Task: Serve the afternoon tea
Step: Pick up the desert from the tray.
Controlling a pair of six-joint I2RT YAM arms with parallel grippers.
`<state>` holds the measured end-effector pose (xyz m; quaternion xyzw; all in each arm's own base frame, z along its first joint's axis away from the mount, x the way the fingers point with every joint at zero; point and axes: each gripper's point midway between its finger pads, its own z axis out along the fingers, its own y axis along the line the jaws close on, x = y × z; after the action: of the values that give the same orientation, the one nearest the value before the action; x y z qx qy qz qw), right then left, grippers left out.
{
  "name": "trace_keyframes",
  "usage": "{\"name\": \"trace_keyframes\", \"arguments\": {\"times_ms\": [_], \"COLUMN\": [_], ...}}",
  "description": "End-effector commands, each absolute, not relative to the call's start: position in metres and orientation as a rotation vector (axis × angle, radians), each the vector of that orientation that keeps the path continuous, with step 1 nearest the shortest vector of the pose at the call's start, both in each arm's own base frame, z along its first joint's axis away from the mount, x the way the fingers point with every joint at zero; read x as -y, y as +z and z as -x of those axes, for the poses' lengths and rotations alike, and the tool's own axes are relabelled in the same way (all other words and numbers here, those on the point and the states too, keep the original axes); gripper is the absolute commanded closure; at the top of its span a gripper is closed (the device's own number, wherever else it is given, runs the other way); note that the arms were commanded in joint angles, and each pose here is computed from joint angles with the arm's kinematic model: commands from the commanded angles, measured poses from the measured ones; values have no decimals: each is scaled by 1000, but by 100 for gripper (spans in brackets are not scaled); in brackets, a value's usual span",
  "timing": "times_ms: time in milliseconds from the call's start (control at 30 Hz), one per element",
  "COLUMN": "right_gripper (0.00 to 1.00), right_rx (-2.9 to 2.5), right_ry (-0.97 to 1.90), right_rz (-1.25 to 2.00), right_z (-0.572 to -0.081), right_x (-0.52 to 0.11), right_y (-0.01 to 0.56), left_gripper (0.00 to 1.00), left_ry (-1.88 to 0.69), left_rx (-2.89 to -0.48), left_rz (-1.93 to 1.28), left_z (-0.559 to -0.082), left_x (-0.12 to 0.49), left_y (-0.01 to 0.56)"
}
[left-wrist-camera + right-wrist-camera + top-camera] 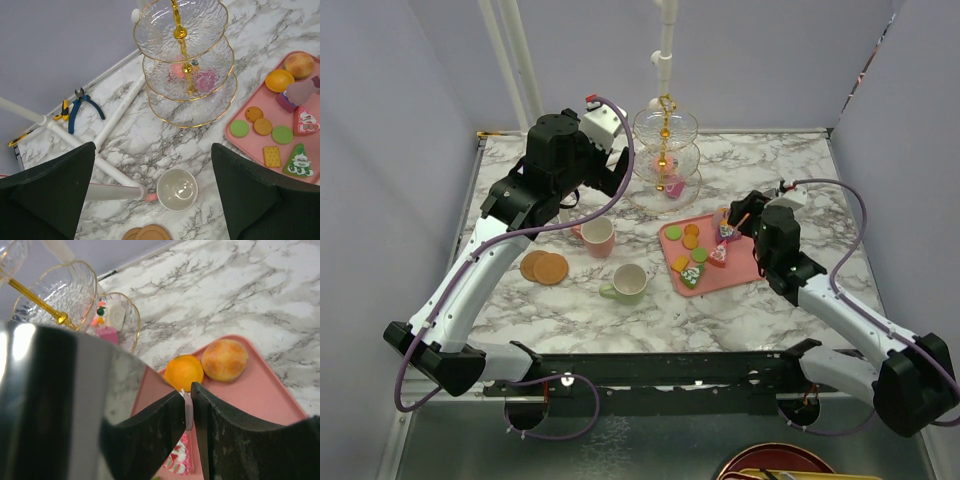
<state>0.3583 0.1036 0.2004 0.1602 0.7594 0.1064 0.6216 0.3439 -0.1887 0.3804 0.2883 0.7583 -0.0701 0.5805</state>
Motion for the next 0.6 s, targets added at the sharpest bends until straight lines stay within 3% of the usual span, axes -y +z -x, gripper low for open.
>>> {"name": "trace_keyframes", "arguments": {"times_ms": [0, 567], "right_gripper": [38, 39], "right_rx": [-1853, -1969], "right_ry": [223, 227], "right_rz": [-369, -324], "right_z": [-333, -320], "right_x": [-99, -119], "right_y": [173, 132], "left_gripper": [1, 1], "left_ry": [-210, -225], "left_rx": [-1766, -1788], "left_rz": [-670, -683], "left_z": [-341, -345], "left_x": [193, 199], "left_y": [383, 374]}}
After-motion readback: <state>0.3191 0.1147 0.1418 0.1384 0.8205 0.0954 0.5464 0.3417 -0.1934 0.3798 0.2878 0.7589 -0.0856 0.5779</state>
